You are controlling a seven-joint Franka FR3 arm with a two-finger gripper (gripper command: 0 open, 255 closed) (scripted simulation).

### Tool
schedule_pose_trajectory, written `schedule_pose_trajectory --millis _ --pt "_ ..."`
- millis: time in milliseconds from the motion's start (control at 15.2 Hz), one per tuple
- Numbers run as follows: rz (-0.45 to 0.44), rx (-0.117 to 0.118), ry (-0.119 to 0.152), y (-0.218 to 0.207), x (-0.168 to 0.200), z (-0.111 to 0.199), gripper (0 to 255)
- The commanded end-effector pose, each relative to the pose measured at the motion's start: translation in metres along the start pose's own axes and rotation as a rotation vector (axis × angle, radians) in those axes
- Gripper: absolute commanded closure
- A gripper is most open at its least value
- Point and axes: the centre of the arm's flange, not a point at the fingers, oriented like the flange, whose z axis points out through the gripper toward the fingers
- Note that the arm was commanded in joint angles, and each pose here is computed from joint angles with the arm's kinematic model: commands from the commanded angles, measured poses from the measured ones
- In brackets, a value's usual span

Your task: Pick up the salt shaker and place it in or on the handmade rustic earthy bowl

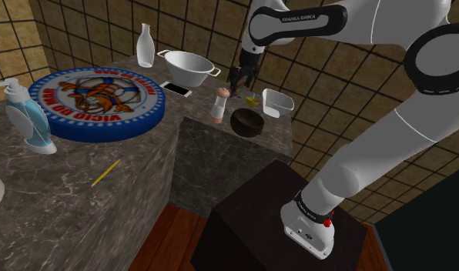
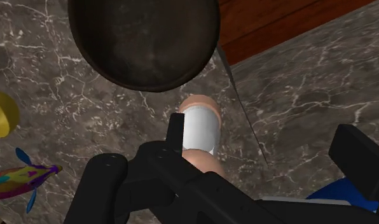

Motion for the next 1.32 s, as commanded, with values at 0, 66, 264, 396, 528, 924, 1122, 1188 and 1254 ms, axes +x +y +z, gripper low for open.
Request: schedule_pose_trajectory --millis 0,66,264,396,528,924,1122,1188,1254 --pt "0.008 -0.001 0.011 0.004 0.025 0.013 0" --pt "0.012 -0.002 0.016 0.007 0.036 0.017 0" --pt "0.024 -0.003 0.030 0.015 0.070 0.032 0" --pt "0.032 -0.004 0.040 0.021 0.092 0.041 0" --pt "0.040 -0.005 0.049 0.027 0.115 0.050 0" --pt "0.043 -0.005 0.052 0.029 0.123 0.079 0" --pt "0.043 -0.005 0.052 0.029 0.123 0.093 0" --pt "0.043 -0.005 0.052 0.029 0.124 0.093 0" --pt "0.043 -0.005 0.052 0.029 0.124 0.093 0"
